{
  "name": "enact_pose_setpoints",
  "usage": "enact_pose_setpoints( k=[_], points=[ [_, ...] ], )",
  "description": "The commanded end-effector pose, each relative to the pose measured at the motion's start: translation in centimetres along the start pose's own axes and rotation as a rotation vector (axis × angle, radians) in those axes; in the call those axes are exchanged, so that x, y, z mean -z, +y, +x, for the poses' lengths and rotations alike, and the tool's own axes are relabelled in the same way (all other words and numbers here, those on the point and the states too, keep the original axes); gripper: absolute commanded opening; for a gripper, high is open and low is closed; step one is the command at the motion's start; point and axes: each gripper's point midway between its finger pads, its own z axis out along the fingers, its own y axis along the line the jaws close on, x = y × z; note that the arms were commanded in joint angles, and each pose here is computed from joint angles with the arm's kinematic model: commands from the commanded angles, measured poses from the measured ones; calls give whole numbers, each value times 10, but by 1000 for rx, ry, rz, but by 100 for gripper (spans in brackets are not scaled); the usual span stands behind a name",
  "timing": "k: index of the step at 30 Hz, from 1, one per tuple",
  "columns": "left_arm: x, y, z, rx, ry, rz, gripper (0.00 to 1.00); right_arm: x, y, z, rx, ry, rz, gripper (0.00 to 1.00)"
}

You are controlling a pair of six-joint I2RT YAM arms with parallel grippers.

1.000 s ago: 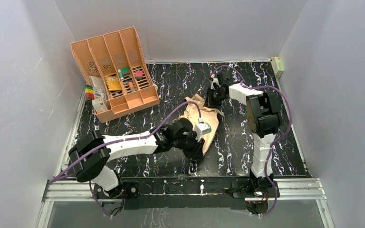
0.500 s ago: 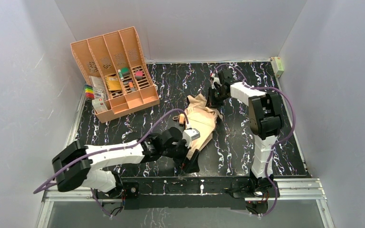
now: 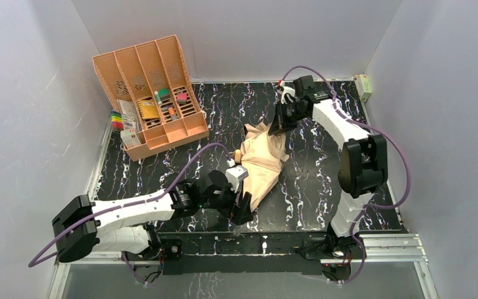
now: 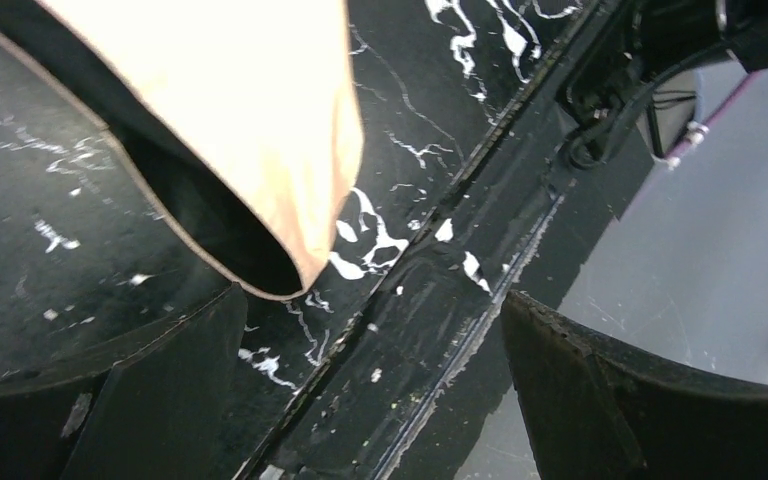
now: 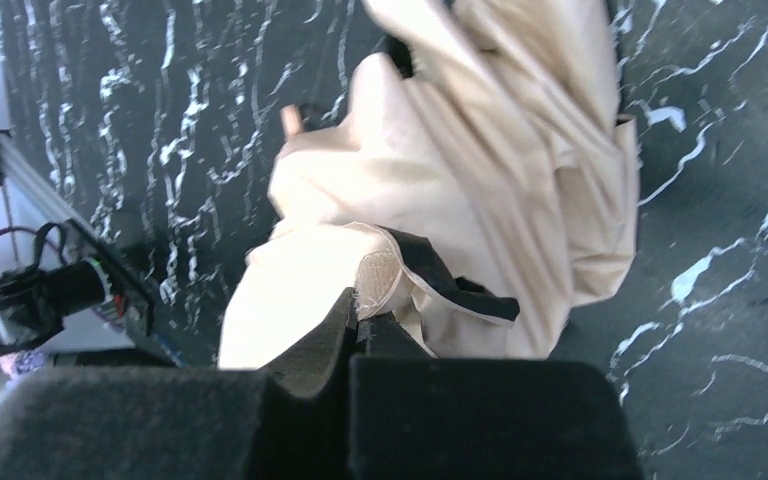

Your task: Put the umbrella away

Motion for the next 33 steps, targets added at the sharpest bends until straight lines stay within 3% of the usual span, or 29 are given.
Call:
enact_pose_setpoints(
  k=[1, 6, 12, 26, 30, 33],
  points=[
    [15, 24, -14, 64, -113, -131, 98, 48, 47, 9, 24, -17, -105, 1],
    [29, 43, -26, 146, -219, -165, 98, 78, 80, 46, 1, 5, -158, 0],
    [28, 67, -25, 234, -215, -200, 98, 85, 130, 115, -26, 108, -245, 0],
    [22, 105, -19, 302, -186, -341, 66, 49, 192, 273, -83, 346, -341, 3],
    [6, 112, -10, 300, -143, -343, 57, 24, 181, 306, -49, 437, -270, 8],
    [-10, 110, -6, 297, -100, -311, 53, 12, 158, 314, -45, 433, -146, 8]
  ],
)
